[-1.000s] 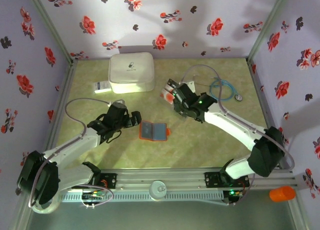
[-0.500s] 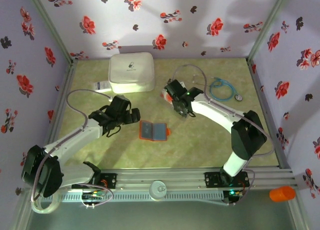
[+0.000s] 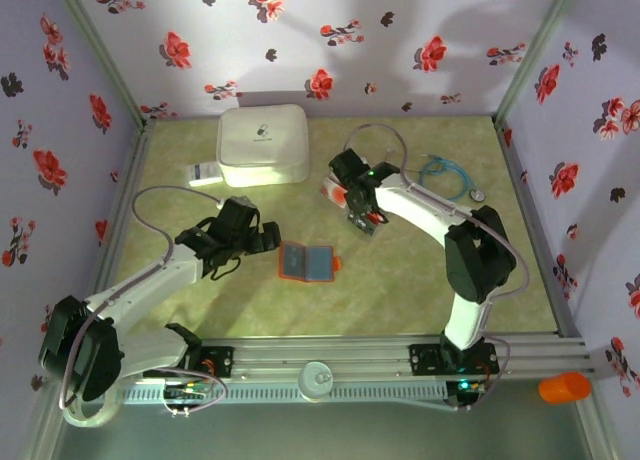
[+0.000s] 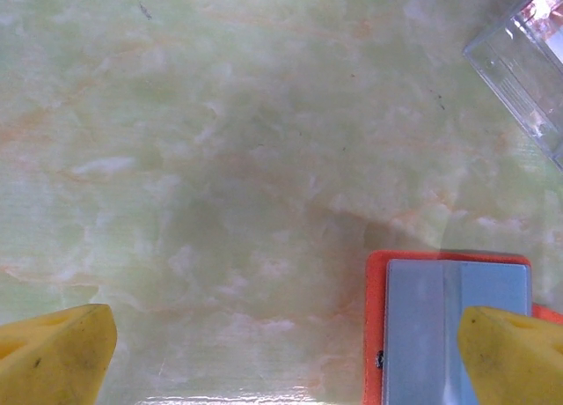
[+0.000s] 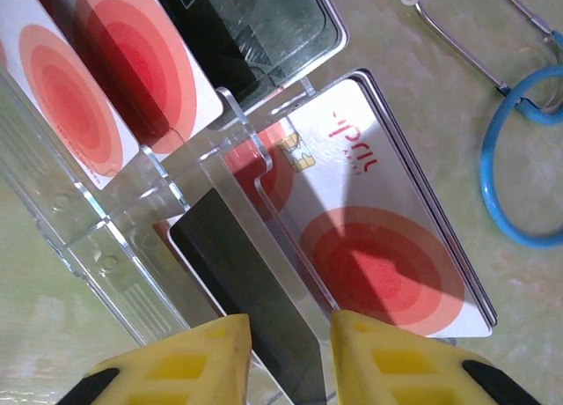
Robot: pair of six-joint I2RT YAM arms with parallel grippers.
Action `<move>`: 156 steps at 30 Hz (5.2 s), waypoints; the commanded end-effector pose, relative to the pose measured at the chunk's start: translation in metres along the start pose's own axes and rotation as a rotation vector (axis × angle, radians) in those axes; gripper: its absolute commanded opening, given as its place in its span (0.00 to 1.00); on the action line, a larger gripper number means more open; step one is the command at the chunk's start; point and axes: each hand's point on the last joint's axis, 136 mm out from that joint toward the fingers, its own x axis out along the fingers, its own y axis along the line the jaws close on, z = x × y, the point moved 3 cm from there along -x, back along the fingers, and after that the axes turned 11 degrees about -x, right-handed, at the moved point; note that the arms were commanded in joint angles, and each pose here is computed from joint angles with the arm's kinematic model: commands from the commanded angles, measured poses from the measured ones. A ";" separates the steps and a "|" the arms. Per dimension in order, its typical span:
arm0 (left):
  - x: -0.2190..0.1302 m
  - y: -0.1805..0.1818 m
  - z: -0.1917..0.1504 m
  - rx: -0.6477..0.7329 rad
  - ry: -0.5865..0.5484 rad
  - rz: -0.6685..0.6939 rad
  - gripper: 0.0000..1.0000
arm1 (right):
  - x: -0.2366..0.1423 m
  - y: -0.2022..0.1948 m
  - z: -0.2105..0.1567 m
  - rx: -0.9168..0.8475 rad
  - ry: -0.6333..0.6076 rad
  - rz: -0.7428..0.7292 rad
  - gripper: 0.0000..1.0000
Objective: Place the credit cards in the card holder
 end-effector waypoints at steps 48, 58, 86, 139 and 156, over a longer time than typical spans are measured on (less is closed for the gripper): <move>0.010 -0.008 -0.004 -0.032 0.028 -0.052 1.00 | 0.012 0.005 -0.007 -0.070 0.084 0.056 0.19; 0.011 -0.009 -0.004 -0.034 0.026 -0.054 1.00 | 0.001 -0.002 0.000 -0.072 0.063 0.045 0.14; 0.015 -0.007 -0.010 -0.023 0.043 -0.067 1.00 | -0.110 -0.019 0.027 0.146 -0.307 0.217 0.00; 0.046 0.016 -0.062 0.336 0.021 0.241 1.00 | -0.040 0.143 -0.045 0.677 -0.415 0.988 0.00; 0.049 0.025 -0.066 0.326 0.021 0.268 1.00 | -0.030 0.162 -0.046 0.658 -0.397 1.032 0.00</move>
